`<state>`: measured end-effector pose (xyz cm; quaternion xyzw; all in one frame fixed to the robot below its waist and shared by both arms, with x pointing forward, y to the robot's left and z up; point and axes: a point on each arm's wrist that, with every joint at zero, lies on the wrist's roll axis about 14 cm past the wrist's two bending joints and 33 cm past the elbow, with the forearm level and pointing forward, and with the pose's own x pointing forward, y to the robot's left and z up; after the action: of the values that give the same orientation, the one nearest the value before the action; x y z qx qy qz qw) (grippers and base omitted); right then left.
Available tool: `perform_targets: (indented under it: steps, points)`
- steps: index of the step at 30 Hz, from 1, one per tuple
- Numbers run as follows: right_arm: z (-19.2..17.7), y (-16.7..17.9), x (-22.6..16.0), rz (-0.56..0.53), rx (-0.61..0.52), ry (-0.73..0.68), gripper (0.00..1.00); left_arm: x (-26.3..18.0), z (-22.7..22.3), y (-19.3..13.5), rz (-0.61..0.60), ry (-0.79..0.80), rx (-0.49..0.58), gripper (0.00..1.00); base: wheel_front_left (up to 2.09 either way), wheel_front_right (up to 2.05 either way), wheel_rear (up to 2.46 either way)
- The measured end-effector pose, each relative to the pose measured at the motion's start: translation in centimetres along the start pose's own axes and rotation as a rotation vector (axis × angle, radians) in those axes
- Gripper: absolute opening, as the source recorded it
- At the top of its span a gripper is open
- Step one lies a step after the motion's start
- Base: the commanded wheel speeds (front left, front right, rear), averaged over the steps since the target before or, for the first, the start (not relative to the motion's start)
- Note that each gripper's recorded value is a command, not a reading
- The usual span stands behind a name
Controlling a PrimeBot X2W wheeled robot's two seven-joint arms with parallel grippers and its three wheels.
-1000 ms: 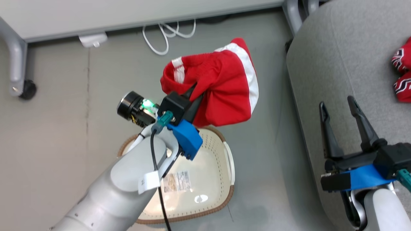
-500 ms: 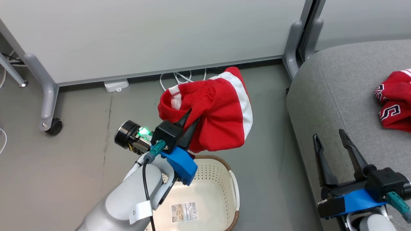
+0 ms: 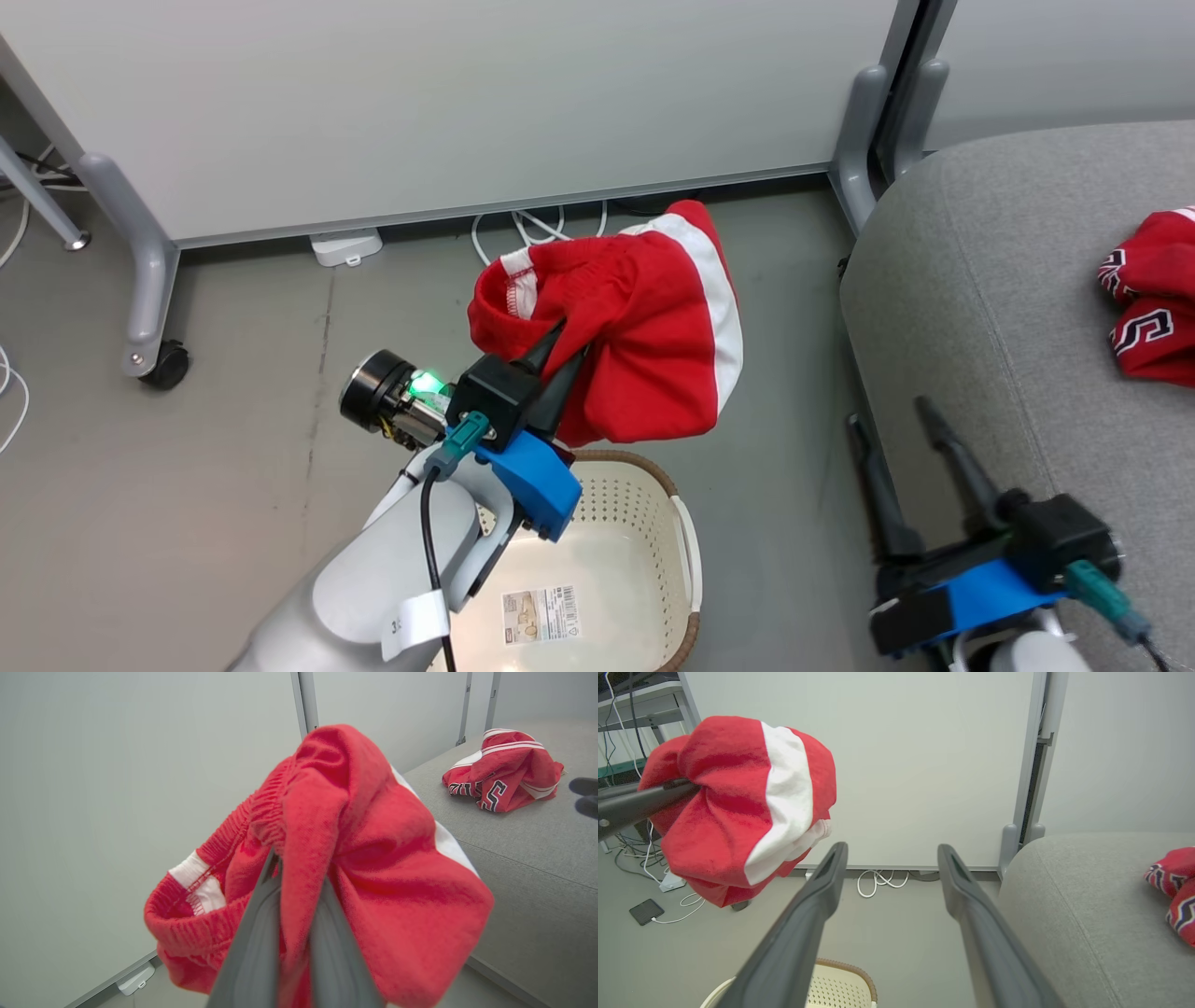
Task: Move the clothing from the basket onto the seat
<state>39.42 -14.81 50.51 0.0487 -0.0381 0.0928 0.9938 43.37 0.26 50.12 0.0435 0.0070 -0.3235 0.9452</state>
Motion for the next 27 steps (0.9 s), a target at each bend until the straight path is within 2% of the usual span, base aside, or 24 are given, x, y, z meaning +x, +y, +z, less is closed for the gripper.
perform_targets:
  steps: [7, 14, 27]
  points:
    - [-3.2, 5.2, 0.0, 0.138, 0.091, 0.095, 1.00, 0.4, 0.5, 0.2, -0.001, -0.014, 0.005, 0.00, 0.00, 0.00, 0.00]
    - [-4.6, 8.6, 0.7, 0.207, 0.216, 0.146, 1.00, 0.9, 0.8, 0.2, -0.006, -0.022, 0.011, 0.00, 0.00, 0.00, 0.00]
    - [-3.7, 10.3, 4.4, 0.244, 0.326, 0.126, 1.00, 1.3, 0.5, 0.0, -0.025, -0.020, 0.009, 0.00, 0.00, 0.00, 0.00]
